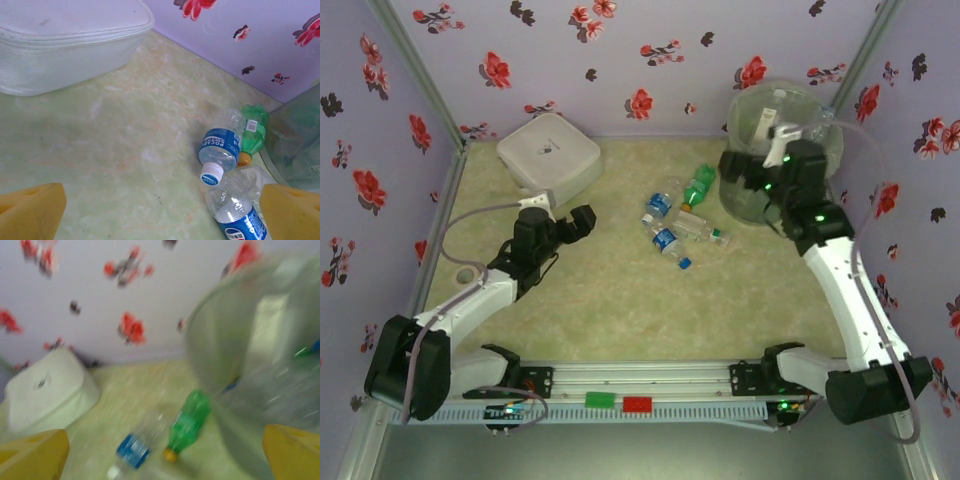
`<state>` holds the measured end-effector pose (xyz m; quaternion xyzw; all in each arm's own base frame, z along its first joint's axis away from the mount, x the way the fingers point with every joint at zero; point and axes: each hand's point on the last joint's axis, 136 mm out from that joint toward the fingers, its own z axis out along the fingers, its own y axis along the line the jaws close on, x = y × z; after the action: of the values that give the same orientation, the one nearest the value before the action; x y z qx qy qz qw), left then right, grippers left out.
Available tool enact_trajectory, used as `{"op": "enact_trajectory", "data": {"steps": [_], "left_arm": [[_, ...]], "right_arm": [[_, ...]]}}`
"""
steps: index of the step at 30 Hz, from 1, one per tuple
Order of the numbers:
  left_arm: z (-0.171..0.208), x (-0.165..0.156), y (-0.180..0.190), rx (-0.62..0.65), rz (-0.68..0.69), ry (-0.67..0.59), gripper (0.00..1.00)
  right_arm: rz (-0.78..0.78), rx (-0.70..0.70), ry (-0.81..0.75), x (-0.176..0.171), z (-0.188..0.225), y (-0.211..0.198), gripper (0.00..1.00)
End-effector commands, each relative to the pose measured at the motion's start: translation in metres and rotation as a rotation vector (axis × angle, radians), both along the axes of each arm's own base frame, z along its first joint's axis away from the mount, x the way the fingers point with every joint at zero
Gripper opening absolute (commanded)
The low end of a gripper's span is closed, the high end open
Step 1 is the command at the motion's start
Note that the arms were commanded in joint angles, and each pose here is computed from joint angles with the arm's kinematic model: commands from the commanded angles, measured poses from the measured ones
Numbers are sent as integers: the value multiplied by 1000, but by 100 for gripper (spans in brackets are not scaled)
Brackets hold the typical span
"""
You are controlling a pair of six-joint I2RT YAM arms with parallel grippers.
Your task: Put the plastic bottles in the bin
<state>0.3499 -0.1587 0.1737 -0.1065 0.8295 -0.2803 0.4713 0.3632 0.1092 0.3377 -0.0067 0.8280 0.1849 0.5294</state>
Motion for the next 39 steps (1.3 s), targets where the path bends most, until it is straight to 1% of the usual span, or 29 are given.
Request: {"op": "enact_trajectory", "data": {"steps": [1, 5, 7, 9, 11, 13, 17, 20, 22, 26, 31, 35, 39], "left_arm": [[-5, -4, 8, 22, 18, 5, 100], [-13, -7, 9, 6, 24, 26, 100], [-16, -8, 9, 6, 23, 37, 100], [-17, -8, 10, 8, 27, 39, 100], [-19, -6, 14, 11, 48, 43, 100], [-21, -2, 20, 0, 82, 51, 100], [-21, 3, 29, -55, 132, 46, 100], [-21, 2, 36, -65, 153, 44, 100], [-23, 0, 42, -64, 166, 50, 100], [-27, -8, 52, -61, 186, 60, 100], [-33, -16, 64, -77, 217, 65, 100], [-34, -17, 65, -75, 217, 66, 100], [-34, -16, 64, -73, 213, 66, 100]], "right_arm": [[108, 48, 86, -12, -42, 42, 100], [204, -19, 243, -24, -108, 78, 100], [265, -104, 357, -32, -140, 88, 100], [308, -186, 447, -38, -160, 92, 100], [336, -256, 495, -40, -177, 97, 100], [341, -301, 512, -38, -189, 102, 100], [354, -334, 552, -33, -210, 119, 100], [371, -377, 586, -30, -228, 133, 100], [373, -440, 594, -26, -243, 140, 100], [338, -545, 621, -18, -262, 141, 99], [339, -645, 649, -14, -283, 145, 93], [341, -742, 662, -13, -297, 147, 87], [357, -808, 681, -15, -307, 149, 78]]}}
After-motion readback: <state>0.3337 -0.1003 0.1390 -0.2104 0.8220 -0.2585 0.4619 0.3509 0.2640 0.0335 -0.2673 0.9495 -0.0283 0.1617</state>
